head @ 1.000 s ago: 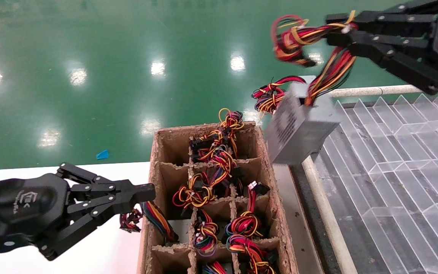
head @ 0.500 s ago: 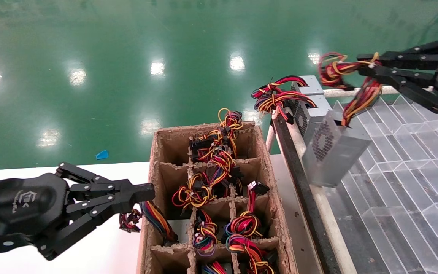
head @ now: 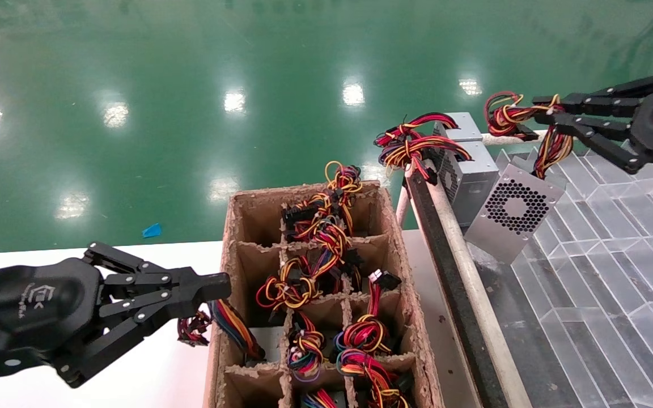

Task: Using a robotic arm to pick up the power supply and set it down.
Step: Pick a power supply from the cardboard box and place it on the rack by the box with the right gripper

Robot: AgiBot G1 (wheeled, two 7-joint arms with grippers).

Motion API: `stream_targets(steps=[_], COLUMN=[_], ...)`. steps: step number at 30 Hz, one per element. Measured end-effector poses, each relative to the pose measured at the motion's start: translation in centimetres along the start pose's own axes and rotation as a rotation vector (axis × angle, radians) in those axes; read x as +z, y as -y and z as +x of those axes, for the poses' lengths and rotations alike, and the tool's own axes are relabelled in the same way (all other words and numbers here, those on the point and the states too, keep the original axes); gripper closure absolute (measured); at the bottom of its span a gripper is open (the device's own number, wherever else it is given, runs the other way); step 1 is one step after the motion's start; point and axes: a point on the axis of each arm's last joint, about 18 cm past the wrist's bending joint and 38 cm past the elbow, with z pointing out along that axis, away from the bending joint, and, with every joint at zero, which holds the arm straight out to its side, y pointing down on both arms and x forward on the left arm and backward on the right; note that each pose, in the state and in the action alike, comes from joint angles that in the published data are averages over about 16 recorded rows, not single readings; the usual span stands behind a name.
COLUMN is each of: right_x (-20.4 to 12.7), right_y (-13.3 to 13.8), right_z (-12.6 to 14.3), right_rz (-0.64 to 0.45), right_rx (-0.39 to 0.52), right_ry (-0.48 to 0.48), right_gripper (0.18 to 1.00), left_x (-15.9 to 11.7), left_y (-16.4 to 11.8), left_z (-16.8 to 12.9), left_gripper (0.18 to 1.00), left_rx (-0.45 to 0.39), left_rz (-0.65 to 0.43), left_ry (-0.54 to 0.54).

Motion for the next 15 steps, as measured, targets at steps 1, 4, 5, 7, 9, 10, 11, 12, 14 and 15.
stream_targets(steps=[1,4,5,7,9,10,11,12,14,15], right_x=[0.1,0.3,0.4,0.4,0.3,0.3,0.2,0.2,0.1,0.0], right_y=[-0.1,-0.3,-0.3,-0.3,-0.3,-0.2,-0.1,-0.1,0.1,0.1], right_z=[0.1,0.3,0.4,0.5,0.7,0.8,0.9,1.0,1.2,1.3], right_rz=[-0.001,0.0,0.001,0.002,0.005,0.006,0.008,0.01,0.013,0.014], right_rx=[-0.001,-0.003,-0.004,-0.008,-0.011,-0.013,-0.015,-0.016,-0.02,-0.022], right_ry=[-0.004,-0.015,-0.019,-0.027,-0.034,-0.037,-0.04,-0.042,-0.048,-0.051], right_gripper=[0.943,0.943,0.944,0.944,0.944,0.944,0.944,0.944,0.944,0.944], left_x=[0.0,0.0,0.0,0.0,0.0,0.0,0.0,0.0,0.0,0.0], left_y=[0.0,0.0,0.0,0.0,0.0,0.0,0.0,0.0,0.0,0.0], left_z=[0.0,0.0,0.0,0.0,0.0,0.0,0.0,0.0,0.0,0.0], left_gripper=[0.993,0.993,0.993,0.993,0.993,0.993,0.993,0.993,0.993,0.993], left_rx=[0.0,0.0,0.0,0.0,0.0,0.0,0.0,0.0,0.0,0.0], left_rz=[0.0,0.0,0.0,0.0,0.0,0.0,0.0,0.0,0.0,0.0], left_ry=[0.0,0.0,0.0,0.0,0.0,0.0,0.0,0.0,0.0,0.0])
